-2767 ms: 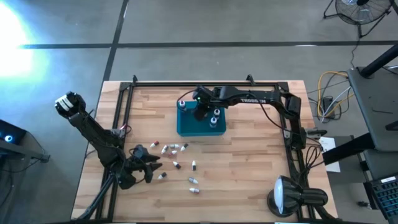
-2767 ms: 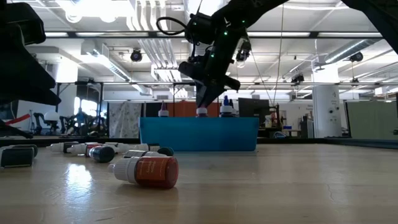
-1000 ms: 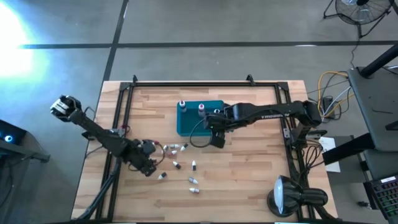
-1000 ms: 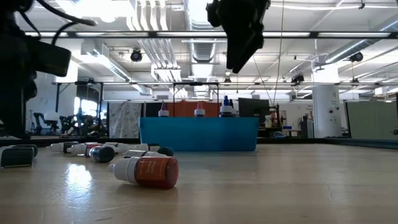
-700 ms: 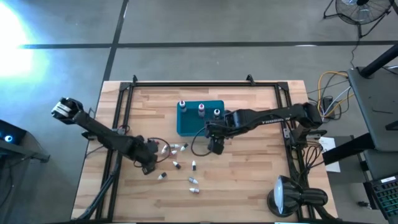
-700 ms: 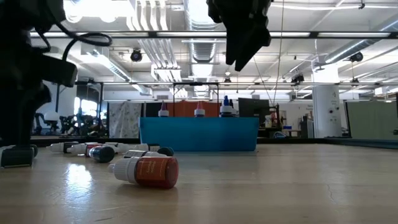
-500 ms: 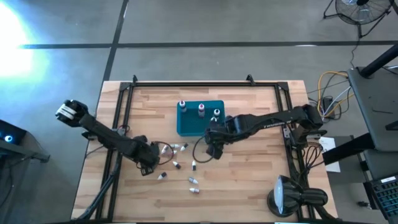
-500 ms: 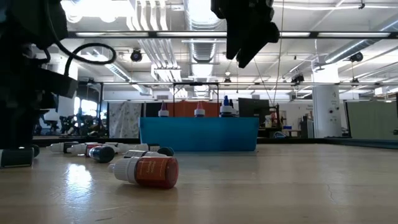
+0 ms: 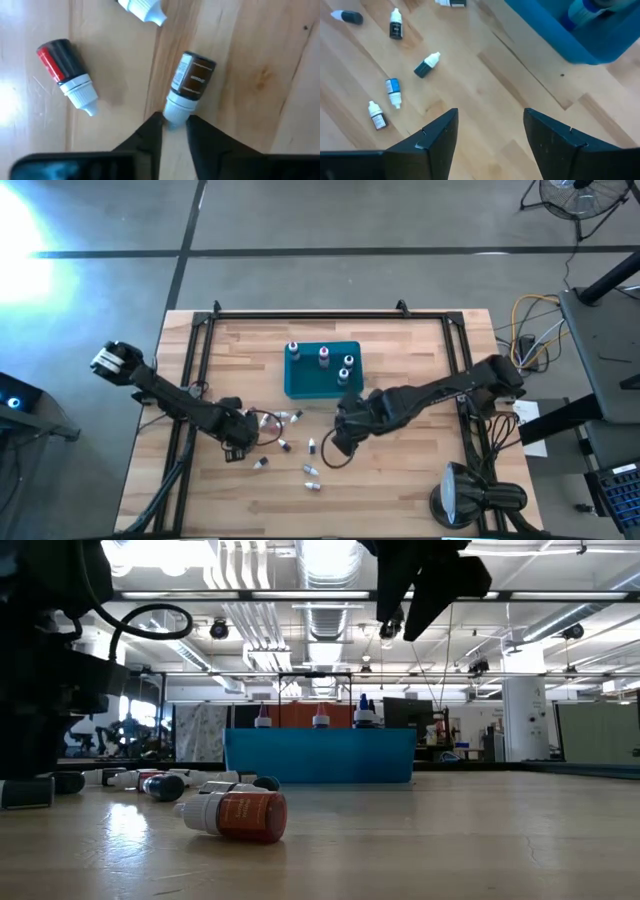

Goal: Pick & Place food coloring
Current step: Put the small brown food coloring bottle into the bin

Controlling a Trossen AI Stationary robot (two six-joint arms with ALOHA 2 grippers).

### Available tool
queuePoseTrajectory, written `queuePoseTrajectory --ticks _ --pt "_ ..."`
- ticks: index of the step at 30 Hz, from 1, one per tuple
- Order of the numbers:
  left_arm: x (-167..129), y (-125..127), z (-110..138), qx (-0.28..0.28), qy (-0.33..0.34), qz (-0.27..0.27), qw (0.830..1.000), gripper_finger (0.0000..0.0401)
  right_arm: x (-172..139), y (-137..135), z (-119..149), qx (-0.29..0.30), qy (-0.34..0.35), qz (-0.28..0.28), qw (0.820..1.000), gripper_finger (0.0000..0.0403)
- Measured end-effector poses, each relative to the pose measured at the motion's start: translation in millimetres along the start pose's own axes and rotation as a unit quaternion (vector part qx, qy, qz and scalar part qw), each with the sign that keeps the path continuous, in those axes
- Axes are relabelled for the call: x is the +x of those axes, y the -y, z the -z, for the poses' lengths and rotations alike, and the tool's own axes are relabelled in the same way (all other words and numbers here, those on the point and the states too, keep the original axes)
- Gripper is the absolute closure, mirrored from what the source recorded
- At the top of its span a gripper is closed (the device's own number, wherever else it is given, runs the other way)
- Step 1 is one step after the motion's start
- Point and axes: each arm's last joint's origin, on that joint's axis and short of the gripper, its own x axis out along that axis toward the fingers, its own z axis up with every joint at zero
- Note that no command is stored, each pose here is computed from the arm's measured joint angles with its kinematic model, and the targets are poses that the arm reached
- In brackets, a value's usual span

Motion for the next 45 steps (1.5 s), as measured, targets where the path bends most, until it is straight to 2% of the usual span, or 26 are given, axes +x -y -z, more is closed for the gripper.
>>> queuePoseTrajectory --ticks 8,14,19,23,26,29,34,39,45 --pt "-23.4 -0.3 -1.0 -0.016 0.043 0.102 0.994 0.0397 -5.7 -14.5 33.3 -0.005 0.057 0.022 0.998 0.0204" --pt "-33.8 -0.2 -4.2 -0.079 0.052 0.139 0.986 0.0401 5.1 -12.3 60.0 -0.035 0.07 0.054 0.995 0.0219" --pt "-44.5 8.0 -13.3 -0.075 0.092 0.172 0.978 0.0398 16.4 -6.0 77.0 -0.051 0.057 0.074 0.994 0.0226" --pt "-47.6 19.3 -17.7 -0.055 0.108 0.186 0.975 0.0364 17.8 -4.3 85.0 -0.061 0.051 0.075 0.994 0.0225" --pt "-42.4 27.1 -15.6 -0.04 0.093 0.18 0.978 0.0318 19.2 -2.7 88.1 -0.065 0.049 0.077 0.994 0.0215" --pt "-33.8 33.8 -12.9 -0.048 0.071 0.171 0.982 0.0273 21.6 0.0 89.6 -0.063 0.045 0.074 0.994 0.02" --pt "-25.4 40.8 -17.1 -0.136 0.051 0.172 0.974 0.0233 27.0 3.9 92.7 -0.064 0.031 0.078 0.994 0.018" --pt "-22.4 44.2 -20.7 -0.229 0.05 0.19 0.953 0.0229 35.5 10.2 97.2 -0.067 0.01 0.086 0.994 0.0168" --pt "-17.6 45.2 -19.9 -0.307 0.026 0.182 0.934 0.0229 39.2 13.2 99.4 -0.07 0.004 0.092 0.993 0.0165"
